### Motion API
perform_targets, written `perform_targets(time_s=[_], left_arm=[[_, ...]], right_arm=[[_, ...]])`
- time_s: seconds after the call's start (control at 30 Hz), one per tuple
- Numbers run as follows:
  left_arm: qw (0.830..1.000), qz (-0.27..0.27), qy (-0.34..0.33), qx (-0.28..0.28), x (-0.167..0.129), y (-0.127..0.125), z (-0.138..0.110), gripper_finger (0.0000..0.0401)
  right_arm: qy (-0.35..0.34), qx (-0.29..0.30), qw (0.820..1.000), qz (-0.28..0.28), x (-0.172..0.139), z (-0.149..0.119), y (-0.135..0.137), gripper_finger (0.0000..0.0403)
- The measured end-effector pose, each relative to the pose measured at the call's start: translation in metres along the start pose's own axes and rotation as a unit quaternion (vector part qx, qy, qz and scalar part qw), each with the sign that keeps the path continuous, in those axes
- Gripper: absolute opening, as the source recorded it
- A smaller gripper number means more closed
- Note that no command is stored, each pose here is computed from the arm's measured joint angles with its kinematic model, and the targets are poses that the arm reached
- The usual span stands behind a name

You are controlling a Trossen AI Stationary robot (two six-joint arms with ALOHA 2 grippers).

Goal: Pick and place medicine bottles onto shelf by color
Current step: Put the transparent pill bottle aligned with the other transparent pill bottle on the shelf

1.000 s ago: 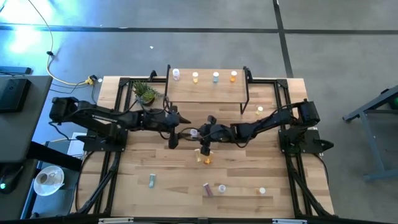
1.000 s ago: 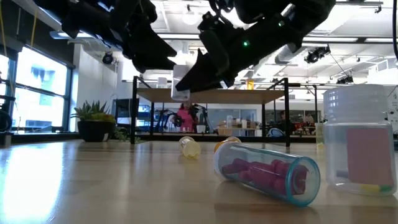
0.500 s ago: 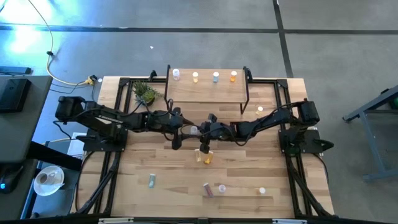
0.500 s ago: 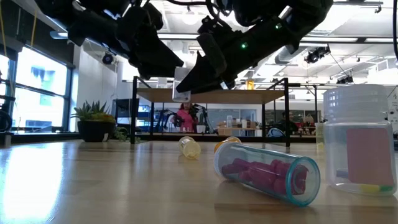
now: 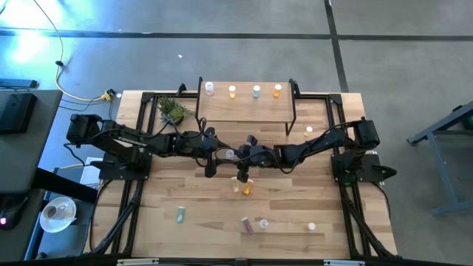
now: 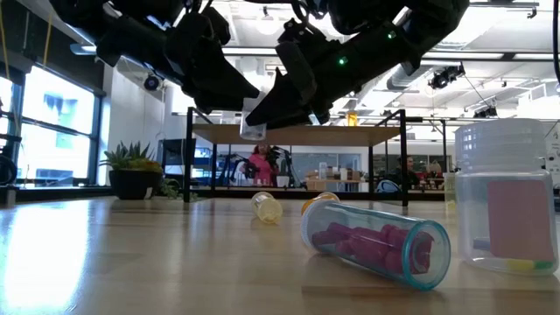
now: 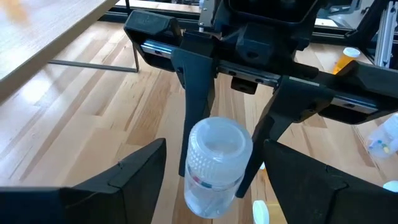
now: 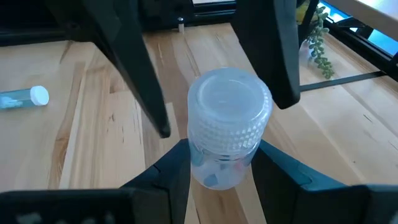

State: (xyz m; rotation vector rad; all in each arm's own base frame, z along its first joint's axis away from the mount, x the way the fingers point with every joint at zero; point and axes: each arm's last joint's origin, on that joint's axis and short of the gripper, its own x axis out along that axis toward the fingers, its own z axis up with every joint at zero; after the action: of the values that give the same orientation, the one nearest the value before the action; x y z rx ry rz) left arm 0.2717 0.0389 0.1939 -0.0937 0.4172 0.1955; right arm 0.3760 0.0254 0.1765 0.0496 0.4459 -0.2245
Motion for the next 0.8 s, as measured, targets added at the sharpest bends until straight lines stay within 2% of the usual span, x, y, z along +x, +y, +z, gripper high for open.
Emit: perform_targets(time_s=[0.6,0.8], left_arm=[[1.000,0.000,-0.002,0.000,-0.0001,0.0000,0.0004,0.0147],[1.000,0.000,-0.002,0.000,-0.0001,0.0000,0.0003,0.0132]], right_arm=[[0.001,-0.003,1.000,0.000,0.0000,-0.0001,0.0000,0.0135],[0.001,-0.004,1.000,0.000,0.0000,-0.0002,0.0000,0.0135]])
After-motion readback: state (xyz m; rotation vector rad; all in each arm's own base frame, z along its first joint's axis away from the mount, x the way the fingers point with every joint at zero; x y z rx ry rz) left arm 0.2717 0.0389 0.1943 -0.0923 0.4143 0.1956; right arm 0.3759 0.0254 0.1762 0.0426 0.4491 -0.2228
